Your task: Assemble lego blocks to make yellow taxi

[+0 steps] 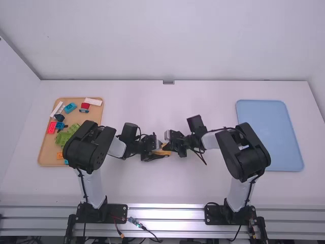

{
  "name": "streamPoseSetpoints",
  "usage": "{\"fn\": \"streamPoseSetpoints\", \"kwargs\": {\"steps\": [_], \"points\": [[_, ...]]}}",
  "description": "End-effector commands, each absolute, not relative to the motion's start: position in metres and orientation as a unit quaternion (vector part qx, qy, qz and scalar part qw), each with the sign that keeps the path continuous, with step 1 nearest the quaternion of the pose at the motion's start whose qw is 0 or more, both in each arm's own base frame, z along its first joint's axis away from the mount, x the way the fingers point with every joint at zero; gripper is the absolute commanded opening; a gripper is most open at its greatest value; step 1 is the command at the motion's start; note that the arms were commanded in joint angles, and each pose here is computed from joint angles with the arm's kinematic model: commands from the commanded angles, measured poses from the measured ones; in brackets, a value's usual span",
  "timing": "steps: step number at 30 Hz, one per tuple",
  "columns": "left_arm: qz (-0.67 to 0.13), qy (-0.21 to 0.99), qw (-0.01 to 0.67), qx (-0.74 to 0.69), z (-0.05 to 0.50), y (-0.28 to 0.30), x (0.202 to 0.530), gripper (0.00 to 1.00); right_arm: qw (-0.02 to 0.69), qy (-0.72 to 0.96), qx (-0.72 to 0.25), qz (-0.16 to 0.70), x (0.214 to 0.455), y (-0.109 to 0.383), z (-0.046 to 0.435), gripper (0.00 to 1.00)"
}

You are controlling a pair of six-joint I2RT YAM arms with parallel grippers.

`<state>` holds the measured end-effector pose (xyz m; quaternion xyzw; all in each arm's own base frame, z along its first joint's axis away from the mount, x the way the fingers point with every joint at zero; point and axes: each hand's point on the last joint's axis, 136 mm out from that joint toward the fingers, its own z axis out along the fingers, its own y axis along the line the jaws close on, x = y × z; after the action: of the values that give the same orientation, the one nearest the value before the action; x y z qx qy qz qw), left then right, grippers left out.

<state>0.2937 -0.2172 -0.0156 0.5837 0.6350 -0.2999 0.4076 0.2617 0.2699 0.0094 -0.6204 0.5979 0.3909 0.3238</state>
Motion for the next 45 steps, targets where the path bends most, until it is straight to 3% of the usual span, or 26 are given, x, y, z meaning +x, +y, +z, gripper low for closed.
{"fn": "streamPoseSetpoints", "kwargs": {"steps": [1,10,20,28,30,31,32,33,36,41,43,45], "points": [[-0.302,0.626,0.406,0.593,-0.017,-0.221,0.291,0.44,0.271,0.642,-0.62,0.36,0.247,0.255,-0.03,0.0],[-0.3,0.627,0.407,0.593,-0.017,-0.22,0.291,0.43,0.289,0.636,-0.62,0.357,0.257,0.256,-0.02,0.0],[-0.299,0.626,0.408,0.593,-0.016,-0.22,0.292,0.43,0.386,0.601,-0.628,0.31,0.291,0.255,0.067,0.0],[-0.299,0.626,0.408,0.593,-0.016,-0.22,0.292,0.45,0.408,0.661,-0.568,0.272,0.32,0.227,0.09,0.0],[-0.299,0.625,0.407,0.595,-0.017,-0.221,0.291,0.45,0.407,0.683,-0.547,0.262,0.328,0.218,0.091,0.16],[-0.299,0.625,0.407,0.595,-0.017,-0.221,0.292,0.45,0.407,0.684,-0.545,0.262,0.328,0.217,0.092,0.17],[-0.296,0.628,0.408,0.593,-0.017,-0.219,0.293,0.45,0.404,0.695,-0.536,0.257,0.33,0.21,0.091,0.36],[-0.296,0.628,0.408,0.593,-0.017,-0.219,0.293,0.45,0.403,0.696,-0.535,0.257,0.33,0.209,0.091,0.44],[-0.296,0.628,0.408,0.593,-0.017,-0.219,0.293,0.49,0.394,0.71,-0.524,0.258,0.33,0.2,0.089,0.99],[-0.295,0.629,0.408,0.593,-0.017,-0.219,0.294,0.59,0.389,0.716,-0.521,0.254,0.33,0.197,0.087,0.99],[-0.296,0.628,0.407,0.594,-0.018,-0.22,0.292,0.73,0.389,0.717,-0.521,0.252,0.33,0.196,0.087,0.99],[-0.295,0.628,0.408,0.593,-0.017,-0.22,0.293,0.78,0.389,0.717,-0.521,0.252,0.33,0.196,0.087,0.99]]}}
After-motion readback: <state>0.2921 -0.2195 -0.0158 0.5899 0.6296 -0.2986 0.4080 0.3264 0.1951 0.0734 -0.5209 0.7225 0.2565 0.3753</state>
